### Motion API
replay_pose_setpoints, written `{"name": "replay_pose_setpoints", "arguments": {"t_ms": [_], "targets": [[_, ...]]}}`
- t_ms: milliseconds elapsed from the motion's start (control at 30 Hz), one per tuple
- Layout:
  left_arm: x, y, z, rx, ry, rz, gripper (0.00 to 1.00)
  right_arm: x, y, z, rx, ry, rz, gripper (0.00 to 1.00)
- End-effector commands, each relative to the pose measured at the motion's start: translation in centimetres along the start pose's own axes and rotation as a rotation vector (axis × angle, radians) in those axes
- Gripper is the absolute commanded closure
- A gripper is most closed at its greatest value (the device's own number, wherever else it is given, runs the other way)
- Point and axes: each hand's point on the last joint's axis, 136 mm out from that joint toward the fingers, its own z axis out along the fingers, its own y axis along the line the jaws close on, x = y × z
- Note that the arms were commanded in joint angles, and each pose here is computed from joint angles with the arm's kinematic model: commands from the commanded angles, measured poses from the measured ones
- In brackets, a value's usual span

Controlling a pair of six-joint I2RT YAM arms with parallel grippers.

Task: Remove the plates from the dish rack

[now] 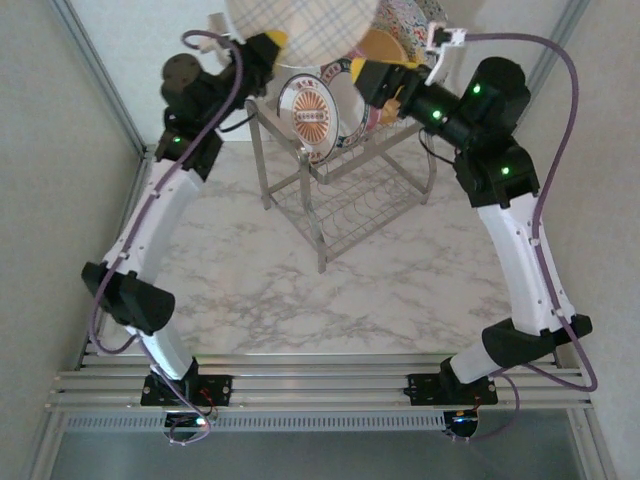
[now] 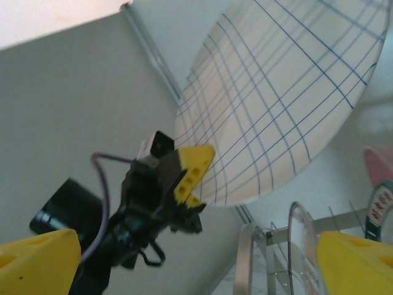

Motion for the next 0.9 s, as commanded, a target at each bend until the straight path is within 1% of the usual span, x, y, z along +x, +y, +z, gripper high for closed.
{"name": "replay_pose_setpoints", "arguments": {"t_ms": [0,100,200,300,433,567,867], "targets": [[-3.4,-6.1,-5.0,0.161,-0.102,0.034,1.0,0.9,2.4,-0.8,0.043,-0.005,-0.264,0.01],[-5.6,-4.9,-8.1,0.154,-0.177,0.012,1.0,3.6,4.3,0.1,0.087,0.033,-0.427,0.01],[-7.2,-2.7,-11.2,0.106,-0.248,-0.021,1.0,6.5,6.8,1.2,0.088,0.073,-0.562,0.01],[-8.0,0.2,-14.1,0.039,-0.313,-0.057,1.0,9.2,8.7,2.2,0.076,0.106,-0.681,0.01],[-8.3,4.3,-18.1,-0.085,-0.394,-0.082,1.0,11.9,11.0,3.4,0.063,0.136,-0.773,0.01],[-7.5,9.3,-21.9,-0.223,-0.46,-0.115,1.0,14.1,12.6,4.3,0.057,0.156,-0.827,0.01],[-2.7,22.1,-28.6,-0.493,-0.518,-0.216,1.0,16.9,13.2,5.0,0.01,0.221,-0.757,0.01]]}}
